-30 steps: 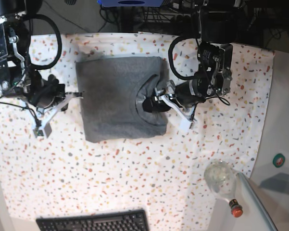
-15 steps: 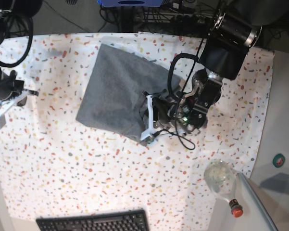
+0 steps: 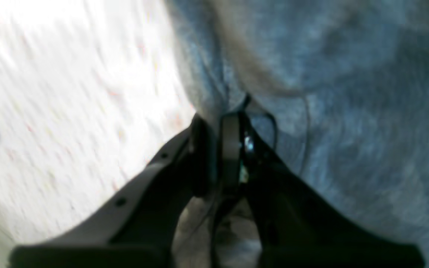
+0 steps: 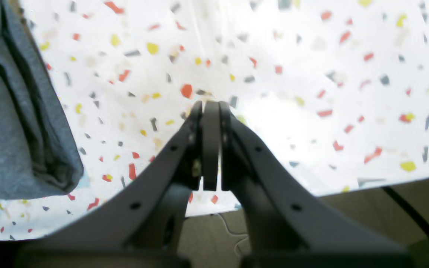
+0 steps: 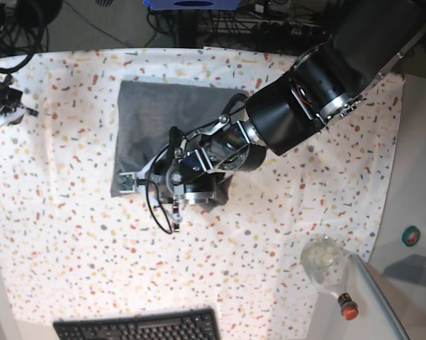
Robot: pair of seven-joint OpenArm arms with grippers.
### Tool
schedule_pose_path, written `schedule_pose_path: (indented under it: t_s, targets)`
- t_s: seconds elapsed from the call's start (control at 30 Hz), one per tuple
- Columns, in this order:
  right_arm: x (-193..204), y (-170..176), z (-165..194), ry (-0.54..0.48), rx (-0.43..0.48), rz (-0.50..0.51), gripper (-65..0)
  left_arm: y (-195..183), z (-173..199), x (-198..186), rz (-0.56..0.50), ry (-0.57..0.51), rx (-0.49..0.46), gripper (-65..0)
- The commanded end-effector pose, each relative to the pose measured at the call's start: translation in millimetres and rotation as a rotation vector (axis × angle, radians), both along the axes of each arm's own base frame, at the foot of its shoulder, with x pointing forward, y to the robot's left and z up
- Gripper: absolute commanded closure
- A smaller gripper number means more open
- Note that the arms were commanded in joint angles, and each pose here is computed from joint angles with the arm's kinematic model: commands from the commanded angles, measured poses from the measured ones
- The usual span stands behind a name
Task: Layout the t-shirt on the table in an organized manner, then fold the t-shirt properly
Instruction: 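Rotate and flatten the folded shirt with the left gripper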
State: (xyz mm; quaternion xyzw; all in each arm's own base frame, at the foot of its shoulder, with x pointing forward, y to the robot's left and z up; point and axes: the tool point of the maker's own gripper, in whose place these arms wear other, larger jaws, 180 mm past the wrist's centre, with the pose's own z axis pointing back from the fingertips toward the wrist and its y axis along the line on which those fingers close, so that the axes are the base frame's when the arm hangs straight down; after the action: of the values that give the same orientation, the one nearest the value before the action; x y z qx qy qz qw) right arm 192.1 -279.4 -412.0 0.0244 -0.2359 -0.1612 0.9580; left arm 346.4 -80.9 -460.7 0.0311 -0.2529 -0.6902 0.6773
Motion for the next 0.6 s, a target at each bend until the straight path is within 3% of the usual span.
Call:
schedule_pose_path:
  t_s: [0.0,0.23,0.57]
  targets:
    - [4,-3,6,-0.030,-0.014,0.003,0.0,-11,13,13,-0.010,-0.040,-0.018,0.0]
    - [1,31,3,-0.030,0.029,0.065,0.0,-19,3,10,-0.014,-0.015,-0.011,0.0]
    - [7,35,4,-0.034,0.037,0.074,0.0,-16,0,10,-0.009,-0.009,-0.001,0.0]
